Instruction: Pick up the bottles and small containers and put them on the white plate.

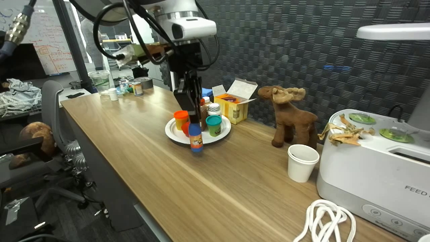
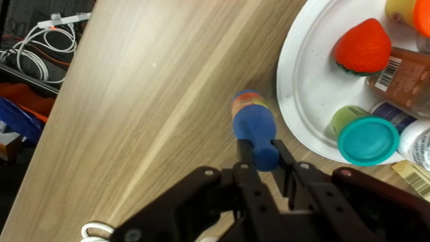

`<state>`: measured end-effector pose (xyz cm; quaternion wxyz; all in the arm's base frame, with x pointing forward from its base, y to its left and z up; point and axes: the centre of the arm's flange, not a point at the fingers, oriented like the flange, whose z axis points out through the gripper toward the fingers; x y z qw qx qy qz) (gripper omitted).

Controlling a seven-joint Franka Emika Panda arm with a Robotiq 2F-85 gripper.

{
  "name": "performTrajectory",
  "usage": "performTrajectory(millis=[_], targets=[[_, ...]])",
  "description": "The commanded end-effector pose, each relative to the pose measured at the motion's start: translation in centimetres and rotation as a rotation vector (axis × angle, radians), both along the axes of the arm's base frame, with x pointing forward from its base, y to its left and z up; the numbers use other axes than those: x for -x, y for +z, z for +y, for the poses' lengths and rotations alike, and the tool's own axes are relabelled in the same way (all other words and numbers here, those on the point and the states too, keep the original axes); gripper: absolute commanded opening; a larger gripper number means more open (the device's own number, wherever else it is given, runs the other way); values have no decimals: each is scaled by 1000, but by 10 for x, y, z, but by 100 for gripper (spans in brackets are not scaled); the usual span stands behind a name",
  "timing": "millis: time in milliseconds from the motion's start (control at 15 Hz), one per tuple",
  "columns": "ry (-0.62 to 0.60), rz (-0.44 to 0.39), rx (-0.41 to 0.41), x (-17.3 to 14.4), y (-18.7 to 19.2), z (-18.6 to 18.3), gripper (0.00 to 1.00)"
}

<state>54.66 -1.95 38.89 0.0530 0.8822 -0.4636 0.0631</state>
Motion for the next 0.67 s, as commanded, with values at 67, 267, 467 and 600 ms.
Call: performTrajectory(millis=[67,267,467,600], targets=[[5,-111,13,-19,30,22,10],[25,-120,-11,-33,30,28,10],[31,-95,-19,-46,18,31,10],[42,-81,-37,-51,10,35,10]])
